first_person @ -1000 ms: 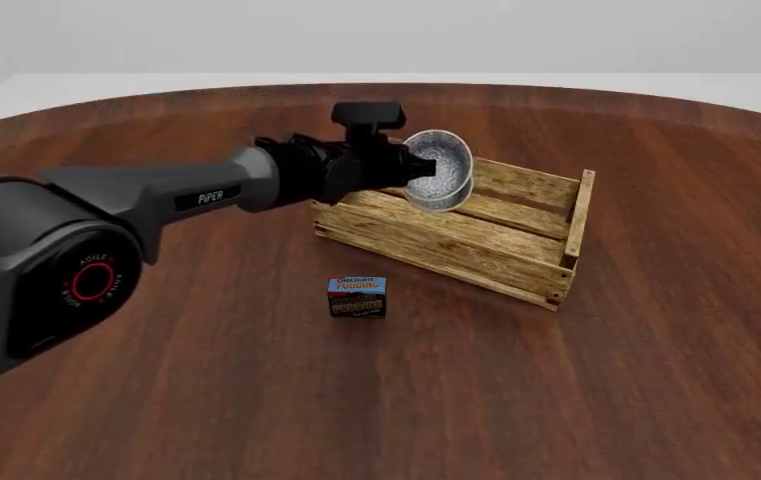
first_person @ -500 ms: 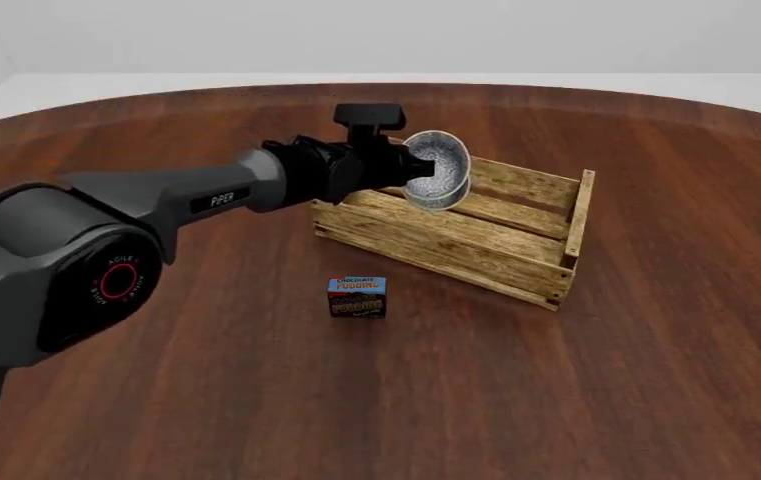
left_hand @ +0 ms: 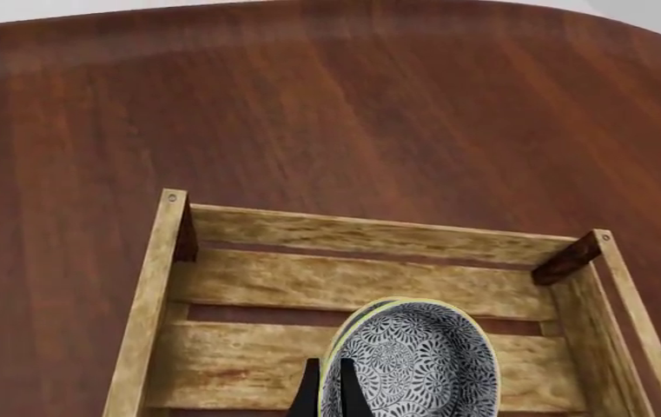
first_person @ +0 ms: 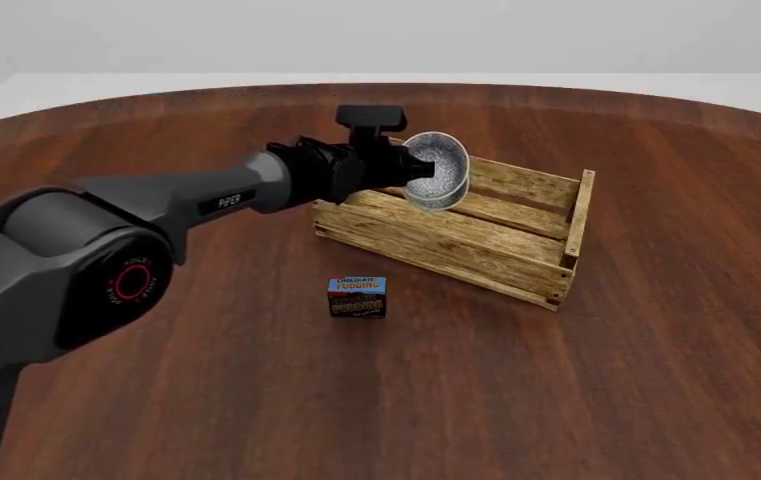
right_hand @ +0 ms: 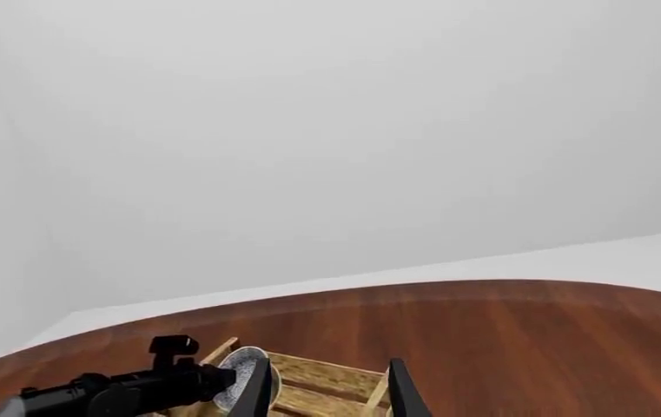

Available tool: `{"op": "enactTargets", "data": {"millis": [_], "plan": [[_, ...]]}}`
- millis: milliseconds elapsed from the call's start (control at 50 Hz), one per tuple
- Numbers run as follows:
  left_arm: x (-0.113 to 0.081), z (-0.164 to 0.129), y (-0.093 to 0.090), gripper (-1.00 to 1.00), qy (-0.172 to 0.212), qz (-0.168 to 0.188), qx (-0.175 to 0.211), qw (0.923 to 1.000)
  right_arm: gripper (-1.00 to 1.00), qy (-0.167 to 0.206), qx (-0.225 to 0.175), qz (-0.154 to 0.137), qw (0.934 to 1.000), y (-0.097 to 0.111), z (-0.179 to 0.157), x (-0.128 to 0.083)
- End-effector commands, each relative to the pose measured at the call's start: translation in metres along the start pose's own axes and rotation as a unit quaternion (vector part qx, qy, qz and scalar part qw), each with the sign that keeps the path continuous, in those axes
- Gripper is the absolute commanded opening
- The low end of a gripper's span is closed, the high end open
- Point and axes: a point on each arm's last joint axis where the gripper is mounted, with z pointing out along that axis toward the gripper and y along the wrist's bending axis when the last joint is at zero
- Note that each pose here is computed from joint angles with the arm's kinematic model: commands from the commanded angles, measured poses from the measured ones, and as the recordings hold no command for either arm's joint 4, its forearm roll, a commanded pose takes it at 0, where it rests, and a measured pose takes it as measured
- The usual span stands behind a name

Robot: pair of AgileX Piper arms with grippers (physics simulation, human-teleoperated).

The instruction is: Stack the right bowl on the left bowl and place them in the tray.

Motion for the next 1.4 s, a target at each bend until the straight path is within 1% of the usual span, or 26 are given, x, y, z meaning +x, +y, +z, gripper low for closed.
{"op": "enactTargets", "data": {"millis": [20, 440, 660, 740, 1000, 1160, 1400], "plan": [[-0.007, 0.002, -0.002, -1.0, -0.011, -0.013, 0.004, 0.9999, 1.0, 0.001, 0.0, 0.001, 1.0, 0.0, 0.0, 0.002], [-0.005, 0.013, -0.001, -1.0, -0.008, -0.007, 0.003, 0.9999, 1.0, 0.002, 0.0, 0.004, 1.0, -0.001, 0.001, 0.003], [0.002, 0.022, -0.003, -1.0, 0.001, 0.0, 0.004, 1.0, 1.0, 0.002, 0.0, 0.006, 1.0, -0.001, 0.0, 0.004], [0.007, 0.024, -0.008, -1.0, 0.005, 0.005, 0.007, 0.9999, 1.0, 0.002, 0.0, 0.006, 1.0, -0.001, 0.0, 0.005], [0.012, 0.034, -0.004, -1.0, 0.009, 0.009, 0.005, 0.9999, 1.0, 0.007, 0.001, 0.009, 0.9999, -0.002, 0.002, 0.01], [0.013, 0.036, -0.005, -1.0, 0.009, 0.008, 0.005, 0.9999, 1.0, 0.009, 0.001, 0.01, 0.9999, -0.002, 0.003, 0.011], [0.015, 0.043, 0.0, -1.0, 0.009, 0.006, 0.002, 0.9999, 1.0, 0.01, 0.001, 0.011, 0.9999, -0.003, 0.002, 0.015]]}}
